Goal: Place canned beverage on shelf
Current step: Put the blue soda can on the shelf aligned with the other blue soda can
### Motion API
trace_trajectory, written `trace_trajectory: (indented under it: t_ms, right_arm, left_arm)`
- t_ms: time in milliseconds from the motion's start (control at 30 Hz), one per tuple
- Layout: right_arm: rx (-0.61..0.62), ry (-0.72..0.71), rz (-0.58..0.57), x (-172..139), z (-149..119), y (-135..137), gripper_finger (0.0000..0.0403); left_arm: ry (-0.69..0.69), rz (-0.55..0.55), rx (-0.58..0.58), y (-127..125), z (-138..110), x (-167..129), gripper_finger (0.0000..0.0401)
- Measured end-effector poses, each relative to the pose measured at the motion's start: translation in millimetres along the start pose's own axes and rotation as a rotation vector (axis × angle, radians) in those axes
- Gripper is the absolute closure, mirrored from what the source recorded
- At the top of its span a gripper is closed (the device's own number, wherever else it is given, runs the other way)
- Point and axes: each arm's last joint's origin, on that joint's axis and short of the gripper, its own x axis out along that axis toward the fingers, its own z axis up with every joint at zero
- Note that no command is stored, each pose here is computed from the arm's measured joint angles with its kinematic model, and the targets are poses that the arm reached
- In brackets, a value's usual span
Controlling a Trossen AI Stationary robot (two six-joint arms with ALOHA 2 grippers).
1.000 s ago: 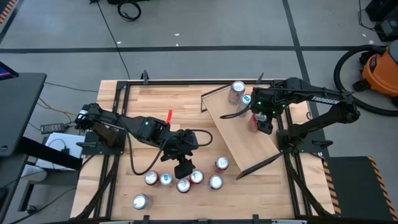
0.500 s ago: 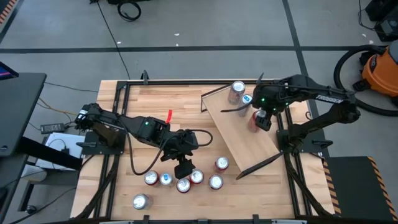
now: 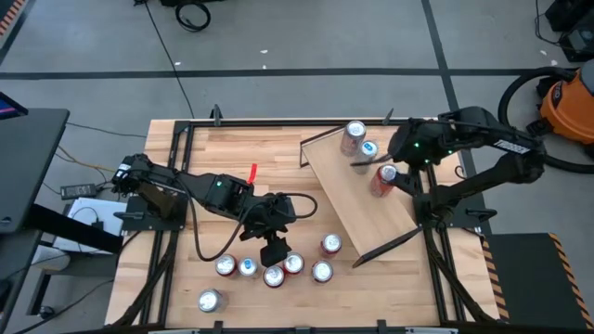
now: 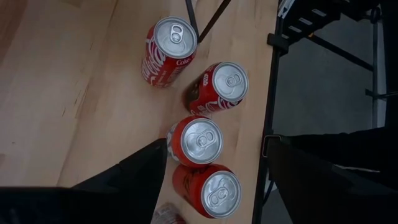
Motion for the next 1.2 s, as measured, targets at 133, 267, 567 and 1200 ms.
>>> trace_trajectory:
  t_ms: [133,267,567,1200]
  right_arm:
    - [-0.040,-0.034,-0.053,-3.3,-8.5,0.3,0.0030]
    - [-0.093,-0.073,-0.114,-6.8,-14.8,-0.7,0.0030]
    - [-0.203,-0.001,-0.129,10.9,-31.9,-5.7,0.0031]
    - [0.000,0.184,-0.301,70.1,-38.6,-8.2,0.0030]
  left_arm:
    - [0.001,0.000,0.000,0.0,-0.1,0.0,0.0115]
    - [0.001,0.001,0.000,0.1,-0.1,0.0,0.0115]
    - [0.002,0.001,0.001,0.1,-0.2,0.0,0.0115]
    - [0.001,0.002,0.034,0.3,0.0,0.0,0.0115]
